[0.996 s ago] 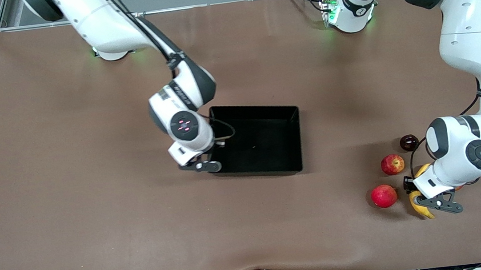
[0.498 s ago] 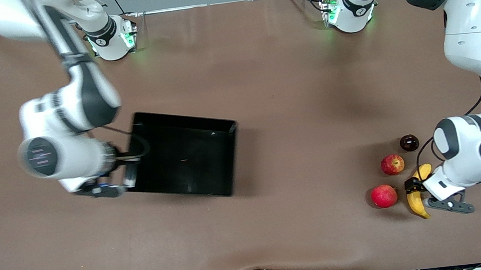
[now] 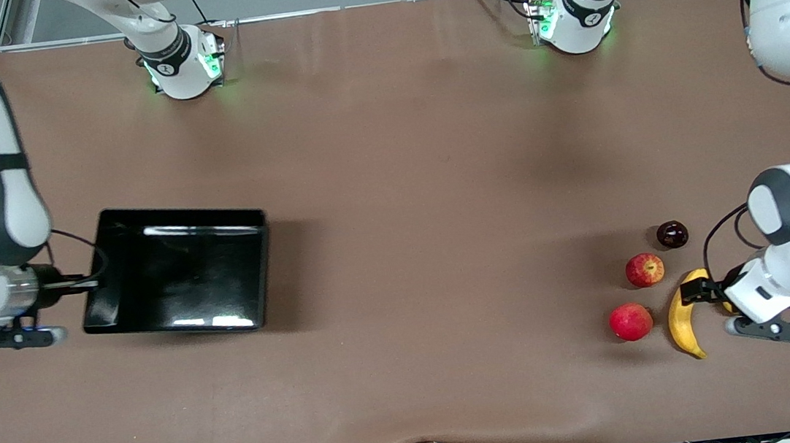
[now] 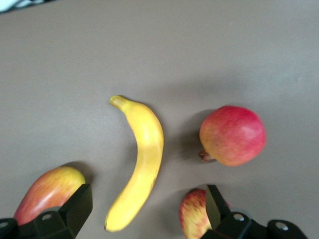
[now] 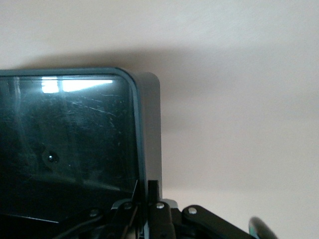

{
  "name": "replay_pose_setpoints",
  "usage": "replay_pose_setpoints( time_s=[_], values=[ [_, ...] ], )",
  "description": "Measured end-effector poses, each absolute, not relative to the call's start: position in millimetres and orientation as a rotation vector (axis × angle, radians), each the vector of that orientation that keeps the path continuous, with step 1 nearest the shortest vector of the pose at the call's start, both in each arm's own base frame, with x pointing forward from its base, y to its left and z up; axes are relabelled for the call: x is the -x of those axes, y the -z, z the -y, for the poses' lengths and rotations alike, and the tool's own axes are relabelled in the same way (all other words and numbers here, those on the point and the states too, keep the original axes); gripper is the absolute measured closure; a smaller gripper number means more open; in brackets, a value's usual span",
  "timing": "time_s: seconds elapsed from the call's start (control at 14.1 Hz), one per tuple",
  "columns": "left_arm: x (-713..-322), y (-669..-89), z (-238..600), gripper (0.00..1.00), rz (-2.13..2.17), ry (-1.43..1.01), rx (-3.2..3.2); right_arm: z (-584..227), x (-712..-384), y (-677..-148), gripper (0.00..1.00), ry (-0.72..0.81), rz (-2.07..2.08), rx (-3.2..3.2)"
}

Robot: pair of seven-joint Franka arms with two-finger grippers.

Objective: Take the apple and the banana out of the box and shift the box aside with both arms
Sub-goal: 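Place the banana by the fruits while the right gripper drags the tray, then release the tray and banana, raising both grippers away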

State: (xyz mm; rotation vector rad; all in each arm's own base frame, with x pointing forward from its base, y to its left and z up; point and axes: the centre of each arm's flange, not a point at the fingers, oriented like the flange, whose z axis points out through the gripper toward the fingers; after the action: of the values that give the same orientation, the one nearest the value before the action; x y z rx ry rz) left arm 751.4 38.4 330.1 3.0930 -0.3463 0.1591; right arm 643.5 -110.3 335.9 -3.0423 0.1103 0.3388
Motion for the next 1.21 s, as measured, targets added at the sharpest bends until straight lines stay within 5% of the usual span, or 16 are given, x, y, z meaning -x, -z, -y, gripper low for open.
replay_pose_setpoints(
  time_s=[0.64, 1.0, 1.21],
  values=[
    [-703.5, -451.9, -20.8, 0.00, 0.327, 0.025, -3.117, 228.6, -598.2, -246.9, 0.94, -0.253, -0.012, 3.006],
    [-675.5, -485.6, 7.3, 0.00, 0.142, 0.014, -3.124, 224.0, -611.8, -261.5, 0.49, -0.205, 0.042, 3.007],
    [-665.4, -494.7, 23.9, 0.00, 0.097, 0.023, -3.128, 195.3, -647.7, -318.3, 0.20, -0.121, 0.227, 2.989]
  ],
)
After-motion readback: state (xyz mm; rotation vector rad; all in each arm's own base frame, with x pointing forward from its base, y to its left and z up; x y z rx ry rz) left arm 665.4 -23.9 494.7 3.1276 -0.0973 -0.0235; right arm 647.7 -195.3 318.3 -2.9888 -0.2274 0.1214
